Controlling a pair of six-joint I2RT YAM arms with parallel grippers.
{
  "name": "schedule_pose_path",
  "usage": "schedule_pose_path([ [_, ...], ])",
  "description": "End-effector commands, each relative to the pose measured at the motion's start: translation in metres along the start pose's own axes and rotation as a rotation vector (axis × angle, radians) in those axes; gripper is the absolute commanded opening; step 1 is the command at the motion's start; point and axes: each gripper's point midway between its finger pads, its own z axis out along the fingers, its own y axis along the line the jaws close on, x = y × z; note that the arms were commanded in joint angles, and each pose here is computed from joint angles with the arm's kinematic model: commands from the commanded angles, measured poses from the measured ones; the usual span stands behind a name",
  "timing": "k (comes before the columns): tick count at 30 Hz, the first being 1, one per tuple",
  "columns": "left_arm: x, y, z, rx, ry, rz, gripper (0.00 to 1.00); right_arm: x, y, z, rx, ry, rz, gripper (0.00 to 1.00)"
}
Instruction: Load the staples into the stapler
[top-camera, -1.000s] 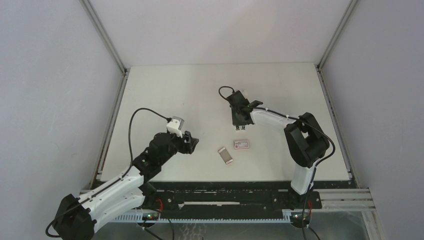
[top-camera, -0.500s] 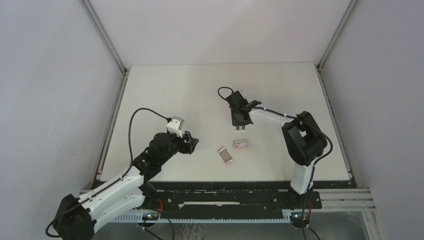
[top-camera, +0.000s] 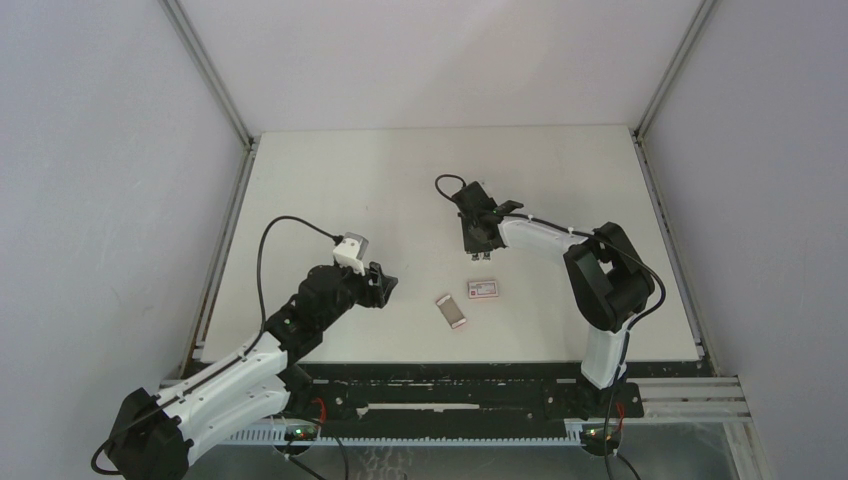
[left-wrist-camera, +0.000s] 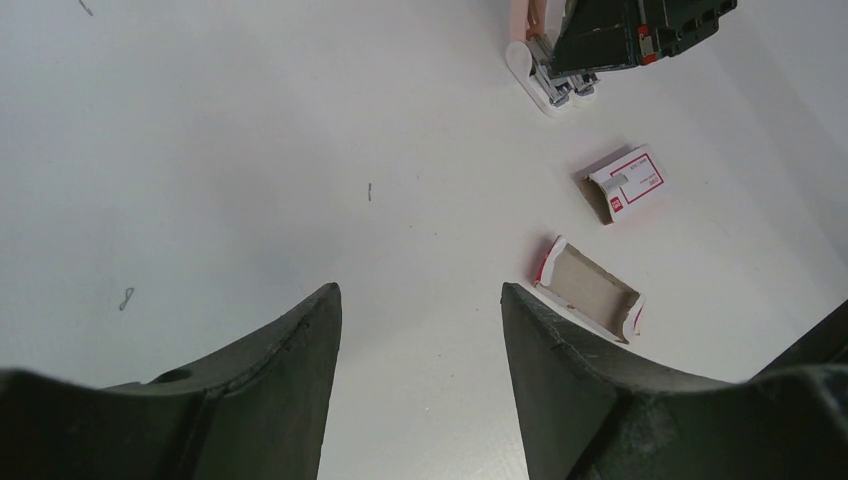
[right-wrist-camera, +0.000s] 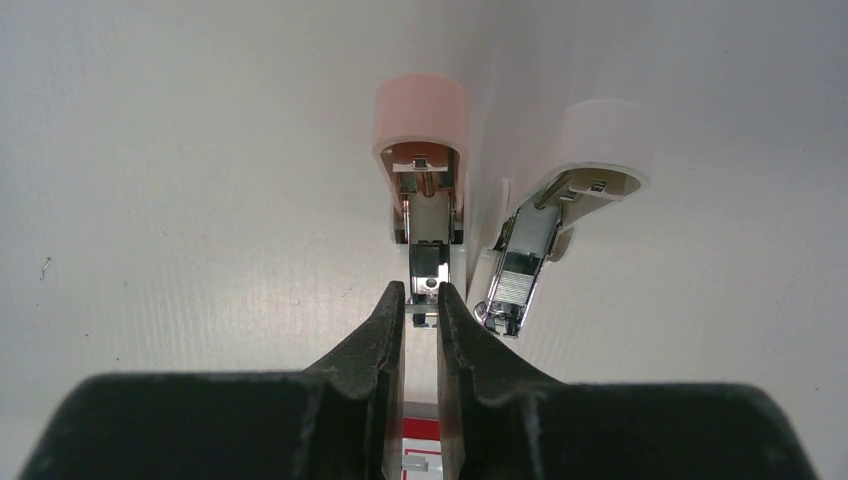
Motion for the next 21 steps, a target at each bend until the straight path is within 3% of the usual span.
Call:
schedule_pose_path([
  [1,-0.006,0.0,0.0,0.003,-0.026,0.018,0.64,-0.022,0.006,-0.011,-0.029,-0.055,-0.004,0.1],
  [21,-0.007,0.0,0.0,0.004,-0.028,0.018,0.64,-0.03,0.003,-0.022,-0.052,-0.074,-0.018,0.1],
])
